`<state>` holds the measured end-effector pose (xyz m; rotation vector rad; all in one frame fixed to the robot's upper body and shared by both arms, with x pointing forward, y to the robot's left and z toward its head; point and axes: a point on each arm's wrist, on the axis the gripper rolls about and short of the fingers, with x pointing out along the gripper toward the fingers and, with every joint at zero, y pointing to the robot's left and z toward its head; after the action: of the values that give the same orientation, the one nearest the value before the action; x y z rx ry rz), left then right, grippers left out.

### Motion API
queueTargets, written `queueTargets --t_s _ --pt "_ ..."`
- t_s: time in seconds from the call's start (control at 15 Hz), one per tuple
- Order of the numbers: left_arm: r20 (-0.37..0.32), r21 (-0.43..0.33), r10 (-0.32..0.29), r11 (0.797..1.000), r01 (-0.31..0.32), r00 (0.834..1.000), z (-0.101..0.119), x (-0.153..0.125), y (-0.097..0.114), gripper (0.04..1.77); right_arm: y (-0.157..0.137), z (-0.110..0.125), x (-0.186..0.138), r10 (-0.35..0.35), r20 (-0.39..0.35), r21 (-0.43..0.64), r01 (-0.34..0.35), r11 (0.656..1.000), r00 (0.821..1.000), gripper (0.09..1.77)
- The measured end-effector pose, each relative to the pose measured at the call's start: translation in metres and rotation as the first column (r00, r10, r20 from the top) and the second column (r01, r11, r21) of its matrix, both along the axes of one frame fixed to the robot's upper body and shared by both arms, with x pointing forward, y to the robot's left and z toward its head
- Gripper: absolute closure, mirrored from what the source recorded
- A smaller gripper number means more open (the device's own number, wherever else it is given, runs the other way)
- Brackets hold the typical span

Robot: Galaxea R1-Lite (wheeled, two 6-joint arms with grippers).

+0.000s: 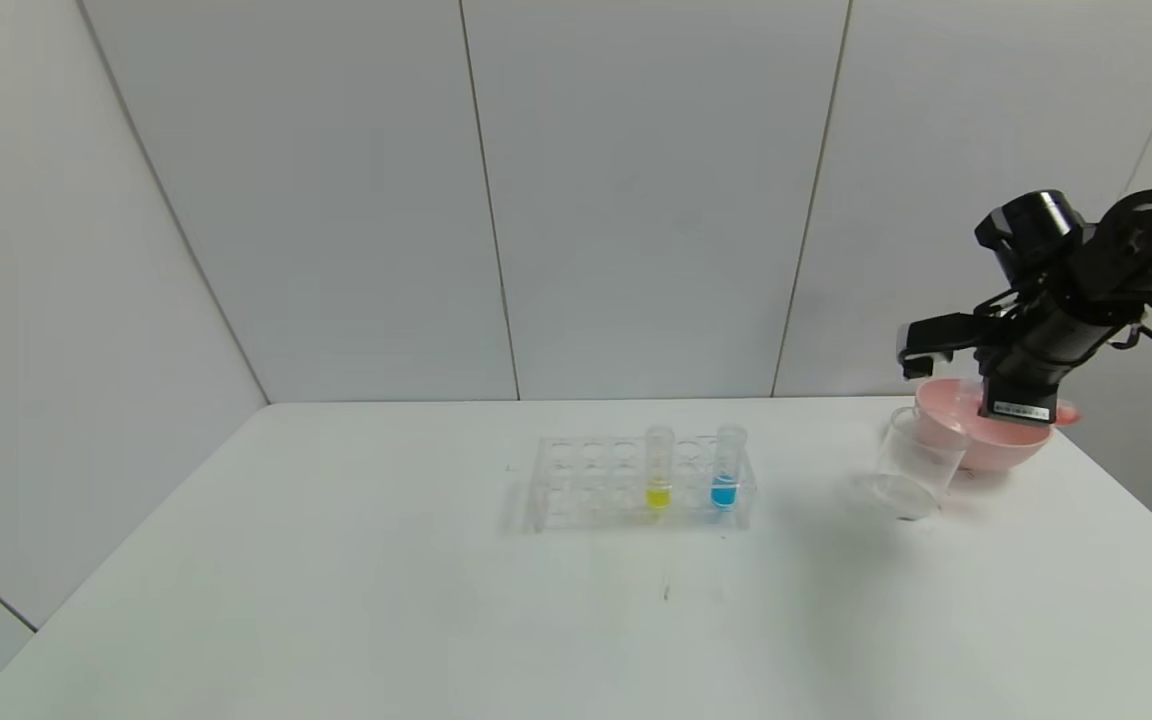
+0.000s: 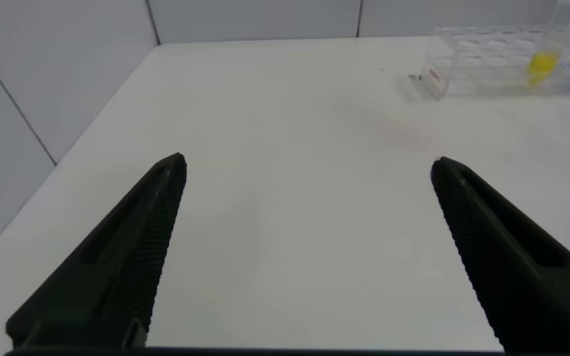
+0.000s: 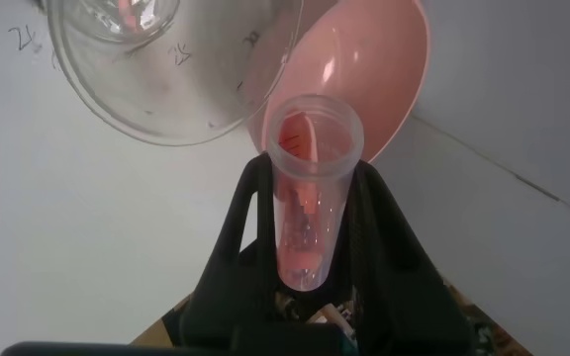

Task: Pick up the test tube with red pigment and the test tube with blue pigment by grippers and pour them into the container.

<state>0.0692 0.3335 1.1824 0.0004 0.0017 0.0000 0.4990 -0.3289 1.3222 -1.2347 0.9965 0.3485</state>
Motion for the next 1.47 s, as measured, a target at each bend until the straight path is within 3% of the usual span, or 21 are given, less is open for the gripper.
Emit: queueTargets --t_s 0.6,0.8,1.47 --pt "-0.001 0.0 0.0 1.0 0.0 1.0 0.0 0.0 0.0 0.05 0.008 -0.002 0.003 0.008 -0.001 -0.1 -0.008 0.995 1.0 1.36" --pt "0.0 0.0 0.0 1.0 0.0 1.0 0.0 0.0 0.0 0.05 0.011 -0.002 0.005 0.007 0.003 -0.195 -0.006 0.981 1.0 1.36" --pt "-0.001 0.0 0.0 1.0 0.0 1.0 0.0 0.0 0.0 0.05 0.023 0.001 0.008 0.051 -0.007 -0.339 -0.05 0.939 0.999 1.36"
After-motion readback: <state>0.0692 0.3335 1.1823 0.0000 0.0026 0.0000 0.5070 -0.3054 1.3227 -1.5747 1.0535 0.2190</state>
